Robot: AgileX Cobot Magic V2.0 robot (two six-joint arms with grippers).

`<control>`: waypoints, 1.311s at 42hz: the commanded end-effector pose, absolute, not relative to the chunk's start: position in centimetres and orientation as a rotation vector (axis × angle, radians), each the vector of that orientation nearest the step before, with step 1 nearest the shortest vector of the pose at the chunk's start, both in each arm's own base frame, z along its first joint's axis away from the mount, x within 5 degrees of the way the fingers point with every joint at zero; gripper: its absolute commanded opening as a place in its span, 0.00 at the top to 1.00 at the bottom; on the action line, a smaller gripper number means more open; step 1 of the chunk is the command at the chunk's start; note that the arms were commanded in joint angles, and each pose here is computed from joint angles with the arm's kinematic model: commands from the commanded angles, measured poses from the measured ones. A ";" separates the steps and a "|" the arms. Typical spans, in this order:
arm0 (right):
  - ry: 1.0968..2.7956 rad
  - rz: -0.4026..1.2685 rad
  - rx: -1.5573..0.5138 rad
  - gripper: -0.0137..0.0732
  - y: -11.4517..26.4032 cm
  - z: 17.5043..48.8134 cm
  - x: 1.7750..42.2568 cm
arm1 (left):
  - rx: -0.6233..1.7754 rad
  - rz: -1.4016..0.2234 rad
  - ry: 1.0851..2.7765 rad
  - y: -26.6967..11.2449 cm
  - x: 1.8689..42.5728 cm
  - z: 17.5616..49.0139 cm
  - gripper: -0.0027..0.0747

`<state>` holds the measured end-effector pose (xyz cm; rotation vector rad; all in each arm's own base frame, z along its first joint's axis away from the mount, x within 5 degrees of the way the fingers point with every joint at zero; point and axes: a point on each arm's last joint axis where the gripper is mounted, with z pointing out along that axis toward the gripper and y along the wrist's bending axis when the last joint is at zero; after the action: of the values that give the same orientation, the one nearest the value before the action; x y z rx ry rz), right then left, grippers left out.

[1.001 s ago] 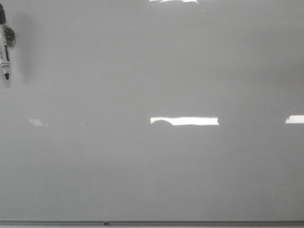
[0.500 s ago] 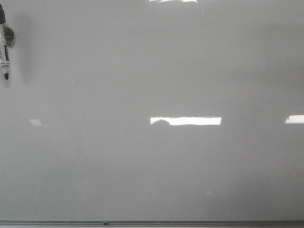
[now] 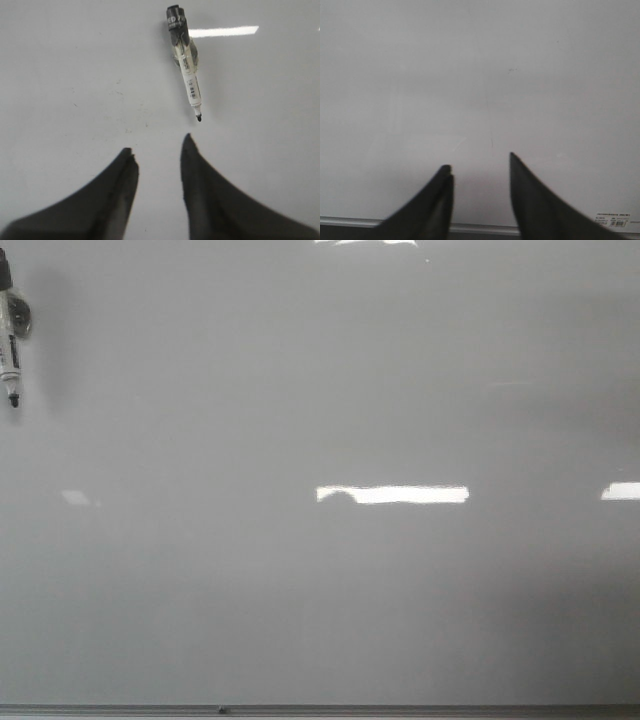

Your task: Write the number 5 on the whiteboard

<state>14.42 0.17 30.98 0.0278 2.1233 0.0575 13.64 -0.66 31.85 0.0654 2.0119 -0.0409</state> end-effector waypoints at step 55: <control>2.039 0.039 0.023 0.09 0.0 32.4 15.2 | -0.008 -0.179 2.095 -4.1 31.3 29.0 0.39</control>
<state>14.79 0.16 30.77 0.0289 2.1346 0.0573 30.38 -4.08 26.83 0.0191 2.2320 -0.1585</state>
